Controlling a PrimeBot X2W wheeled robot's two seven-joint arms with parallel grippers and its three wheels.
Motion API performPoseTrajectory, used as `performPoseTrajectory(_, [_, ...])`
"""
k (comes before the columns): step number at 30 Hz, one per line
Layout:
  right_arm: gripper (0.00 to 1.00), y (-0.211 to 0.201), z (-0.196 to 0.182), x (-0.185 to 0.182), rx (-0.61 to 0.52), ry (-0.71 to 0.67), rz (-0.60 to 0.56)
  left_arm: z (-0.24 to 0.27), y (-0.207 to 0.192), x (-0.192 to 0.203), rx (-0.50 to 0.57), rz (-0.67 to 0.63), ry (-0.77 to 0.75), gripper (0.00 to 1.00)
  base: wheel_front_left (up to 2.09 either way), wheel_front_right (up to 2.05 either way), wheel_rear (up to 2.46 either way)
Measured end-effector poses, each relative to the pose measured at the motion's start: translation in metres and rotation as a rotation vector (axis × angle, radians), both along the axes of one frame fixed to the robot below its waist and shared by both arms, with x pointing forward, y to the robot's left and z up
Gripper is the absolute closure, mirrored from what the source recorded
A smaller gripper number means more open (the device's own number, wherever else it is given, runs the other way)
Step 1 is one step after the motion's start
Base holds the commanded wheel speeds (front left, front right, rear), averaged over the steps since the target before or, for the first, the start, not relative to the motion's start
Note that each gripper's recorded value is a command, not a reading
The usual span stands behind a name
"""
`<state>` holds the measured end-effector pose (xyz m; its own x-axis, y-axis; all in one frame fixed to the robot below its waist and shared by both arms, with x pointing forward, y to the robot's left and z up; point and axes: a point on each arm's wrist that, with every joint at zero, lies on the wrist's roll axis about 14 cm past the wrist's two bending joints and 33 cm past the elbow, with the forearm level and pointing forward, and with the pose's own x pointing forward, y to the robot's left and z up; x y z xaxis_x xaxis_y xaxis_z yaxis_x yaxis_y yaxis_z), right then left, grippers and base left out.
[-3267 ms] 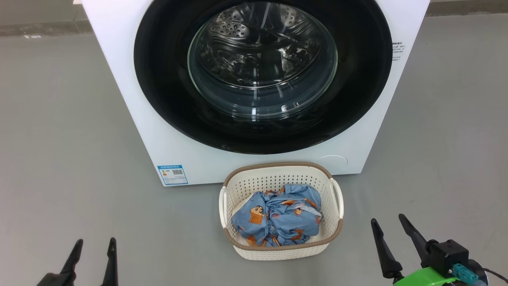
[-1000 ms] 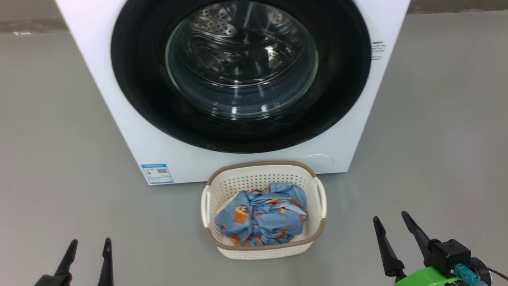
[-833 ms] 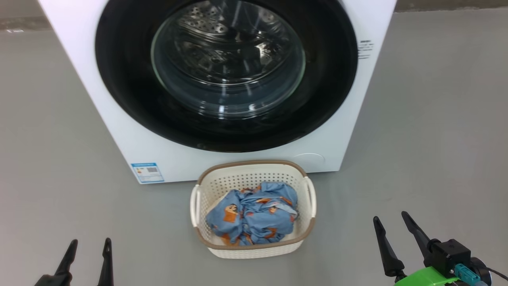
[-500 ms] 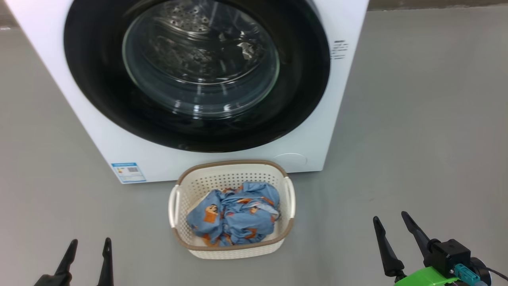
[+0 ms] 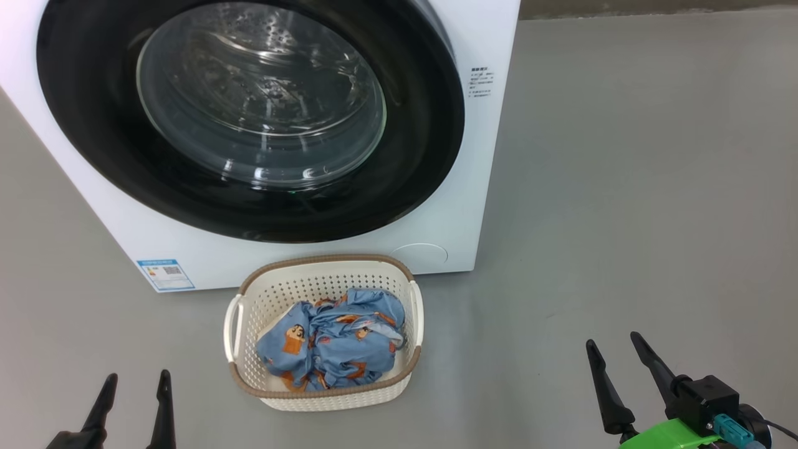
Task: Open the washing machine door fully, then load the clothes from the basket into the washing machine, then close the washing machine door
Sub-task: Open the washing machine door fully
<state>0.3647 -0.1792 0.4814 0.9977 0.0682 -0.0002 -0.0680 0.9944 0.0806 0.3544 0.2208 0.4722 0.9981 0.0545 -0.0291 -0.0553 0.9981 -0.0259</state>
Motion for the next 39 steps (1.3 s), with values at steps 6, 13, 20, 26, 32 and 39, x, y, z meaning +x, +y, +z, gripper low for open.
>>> performPoseTrajectory(6, [0.00, 0.000, 0.002, -0.001, 0.001, -0.007, 0.001, 0.002, -0.001, 0.000, -0.001, -0.001, -0.007, 0.00, 0.00, 0.00, -0.01])
performPoseTrajectory(13, [0.00, 0.003, 0.005, -0.001, 0.001, -0.015, 0.008, 0.004, -0.001, -0.001, -0.001, -0.001, -0.012, 0.00, 0.00, 0.00, 0.00])
performPoseTrajectory(20, [0.00, 0.005, 0.008, 0.000, 0.009, -0.025, 0.015, 0.004, 0.000, -0.002, -0.002, 0.000, -0.011, 0.00, 0.00, 0.00, 0.00])
performPoseTrajectory(26, [1.00, 0.013, 0.010, 0.000, 0.037, -0.031, 0.037, 0.004, 0.000, -0.002, -0.002, 0.001, -0.013, 0.00, 0.00, 0.00, 0.00])
performPoseTrajectory(32, [1.00, 0.015, 0.011, -0.001, 0.055, -0.032, 0.046, 0.005, 0.000, -0.002, -0.003, 0.002, -0.015, 0.00, 0.00, 0.00, 0.00])
performPoseTrajectory(39, [1.00, 0.015, 0.010, 0.000, 0.055, -0.030, 0.048, 0.003, -0.001, -0.002, -0.004, 0.001, -0.012, 0.00, 0.00, 0.00, 0.00])
